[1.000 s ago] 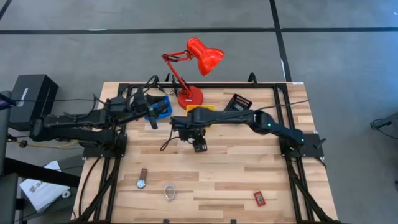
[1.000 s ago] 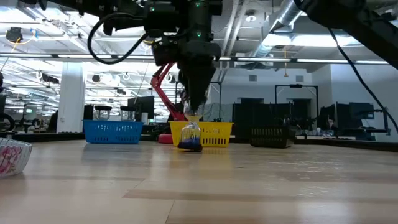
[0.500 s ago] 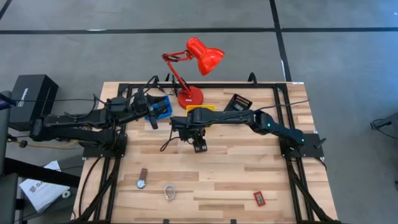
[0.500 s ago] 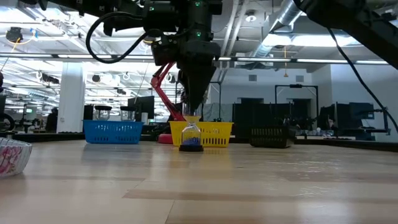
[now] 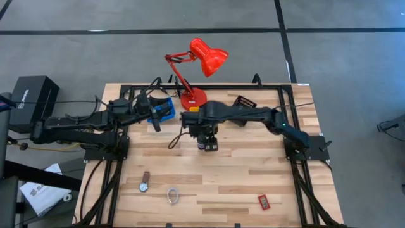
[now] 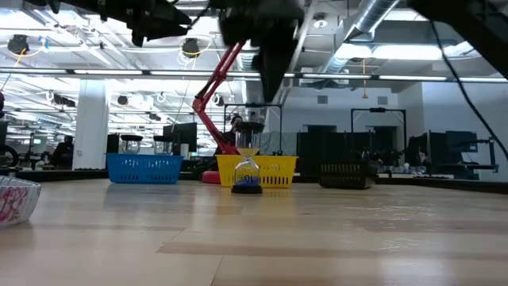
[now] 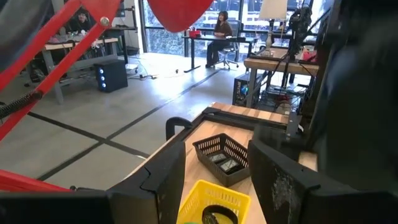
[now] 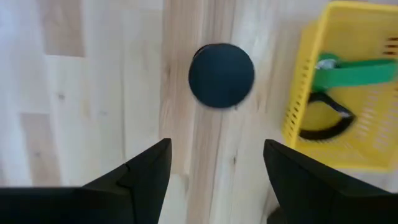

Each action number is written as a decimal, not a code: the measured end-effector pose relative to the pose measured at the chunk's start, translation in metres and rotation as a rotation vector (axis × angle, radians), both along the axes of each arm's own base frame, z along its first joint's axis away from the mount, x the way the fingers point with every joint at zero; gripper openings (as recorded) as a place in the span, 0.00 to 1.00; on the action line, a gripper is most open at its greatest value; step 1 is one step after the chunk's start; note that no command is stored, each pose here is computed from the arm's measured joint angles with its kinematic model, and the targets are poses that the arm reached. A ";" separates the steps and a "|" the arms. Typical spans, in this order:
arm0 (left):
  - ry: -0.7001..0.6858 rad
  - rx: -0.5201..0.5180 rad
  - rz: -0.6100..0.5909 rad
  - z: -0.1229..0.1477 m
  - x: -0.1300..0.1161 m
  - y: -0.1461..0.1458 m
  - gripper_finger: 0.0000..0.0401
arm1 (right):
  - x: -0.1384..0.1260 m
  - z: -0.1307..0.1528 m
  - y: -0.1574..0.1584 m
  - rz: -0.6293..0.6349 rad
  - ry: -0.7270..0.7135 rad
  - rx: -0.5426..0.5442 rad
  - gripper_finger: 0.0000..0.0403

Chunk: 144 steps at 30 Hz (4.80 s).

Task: Pick & Place Office items
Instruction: Put the blue hourglass into the blue bin

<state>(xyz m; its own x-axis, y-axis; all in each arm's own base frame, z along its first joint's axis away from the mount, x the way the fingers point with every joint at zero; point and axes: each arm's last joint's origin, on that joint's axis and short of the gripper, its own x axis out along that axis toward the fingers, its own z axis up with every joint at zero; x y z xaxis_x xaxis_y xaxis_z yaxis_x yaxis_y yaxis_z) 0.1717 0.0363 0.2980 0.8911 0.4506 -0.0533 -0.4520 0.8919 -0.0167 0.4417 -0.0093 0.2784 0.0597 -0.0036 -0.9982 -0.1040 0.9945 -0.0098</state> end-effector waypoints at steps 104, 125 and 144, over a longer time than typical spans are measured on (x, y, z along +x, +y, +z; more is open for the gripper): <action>0.373 -0.087 -0.426 -0.153 0.148 -0.023 0.52 | -0.139 -0.116 -0.099 -0.097 -1.308 -0.045 0.61; 0.366 -0.009 -0.037 -0.050 0.069 -0.005 0.52 | -0.139 -0.120 -0.096 -0.111 -1.272 -0.018 0.61; 0.273 -0.120 0.479 -0.026 0.000 0.000 0.52 | -0.137 -0.123 -0.088 -0.097 -1.242 0.005 0.61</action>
<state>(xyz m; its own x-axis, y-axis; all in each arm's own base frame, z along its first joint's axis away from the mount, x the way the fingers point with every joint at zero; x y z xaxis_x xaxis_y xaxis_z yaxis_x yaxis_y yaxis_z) 0.1714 0.0362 0.2717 0.5351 0.7781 -0.3291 -0.8082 0.5849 0.0690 0.3042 -0.0977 0.1556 0.9620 -0.0574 -0.2670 0.0469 0.9979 -0.0454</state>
